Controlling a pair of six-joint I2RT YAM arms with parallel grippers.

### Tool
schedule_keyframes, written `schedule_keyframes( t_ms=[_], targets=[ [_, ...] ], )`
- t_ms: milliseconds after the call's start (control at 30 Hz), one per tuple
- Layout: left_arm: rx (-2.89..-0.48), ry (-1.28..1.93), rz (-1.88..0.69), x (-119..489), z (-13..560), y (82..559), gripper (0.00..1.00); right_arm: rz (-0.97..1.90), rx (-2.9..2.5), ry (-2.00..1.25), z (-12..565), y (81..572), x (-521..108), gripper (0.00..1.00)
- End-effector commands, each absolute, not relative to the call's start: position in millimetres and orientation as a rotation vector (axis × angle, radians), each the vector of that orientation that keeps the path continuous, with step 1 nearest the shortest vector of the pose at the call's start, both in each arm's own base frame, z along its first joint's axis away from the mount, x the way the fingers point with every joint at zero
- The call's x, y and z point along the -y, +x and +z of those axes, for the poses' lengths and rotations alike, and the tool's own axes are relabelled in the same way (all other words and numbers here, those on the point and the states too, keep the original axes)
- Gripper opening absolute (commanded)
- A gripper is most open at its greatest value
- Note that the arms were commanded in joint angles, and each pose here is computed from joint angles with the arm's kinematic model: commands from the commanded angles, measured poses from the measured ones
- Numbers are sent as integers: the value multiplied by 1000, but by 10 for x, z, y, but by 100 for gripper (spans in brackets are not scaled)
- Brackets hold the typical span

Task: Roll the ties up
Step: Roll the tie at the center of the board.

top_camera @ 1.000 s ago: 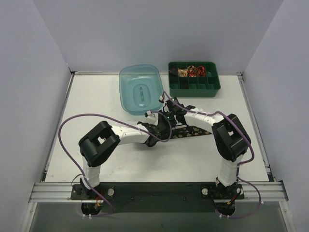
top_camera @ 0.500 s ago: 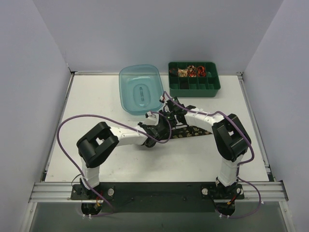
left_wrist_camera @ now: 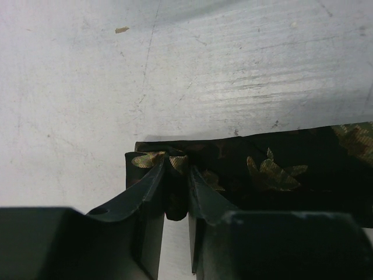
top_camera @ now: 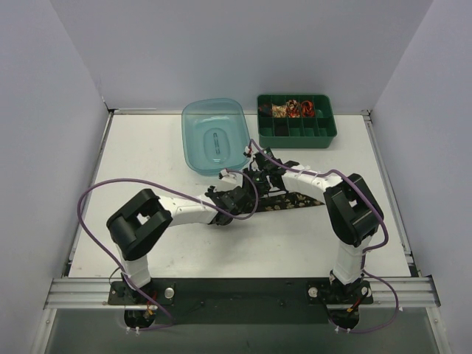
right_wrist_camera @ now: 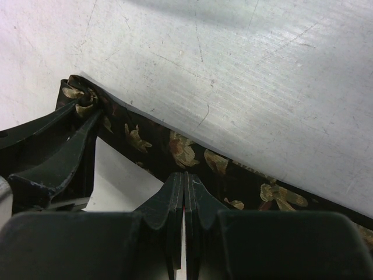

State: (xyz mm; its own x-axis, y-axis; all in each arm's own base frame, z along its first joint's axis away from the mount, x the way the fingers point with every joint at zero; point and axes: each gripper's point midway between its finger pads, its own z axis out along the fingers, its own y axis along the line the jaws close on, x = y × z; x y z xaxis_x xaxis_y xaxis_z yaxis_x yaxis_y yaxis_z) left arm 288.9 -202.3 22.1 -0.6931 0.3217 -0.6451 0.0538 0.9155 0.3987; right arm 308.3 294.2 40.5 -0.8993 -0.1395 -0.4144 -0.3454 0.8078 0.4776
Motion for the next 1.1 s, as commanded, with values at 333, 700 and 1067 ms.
schedule_keyframes(
  t_ms=[333,700,1067],
  targets=[
    [-2427,205,70,2469,124,2693,35,827,-2592,-388,559,3085,-2961,0],
    [-2331,134,-27,2430,539,2727,51,854,-2558,-418,696,3094,-3042,0],
    [-2255,14,-183,2272,977,2782,56,891,-2522,-502,850,3023,-3253,0]
  ],
)
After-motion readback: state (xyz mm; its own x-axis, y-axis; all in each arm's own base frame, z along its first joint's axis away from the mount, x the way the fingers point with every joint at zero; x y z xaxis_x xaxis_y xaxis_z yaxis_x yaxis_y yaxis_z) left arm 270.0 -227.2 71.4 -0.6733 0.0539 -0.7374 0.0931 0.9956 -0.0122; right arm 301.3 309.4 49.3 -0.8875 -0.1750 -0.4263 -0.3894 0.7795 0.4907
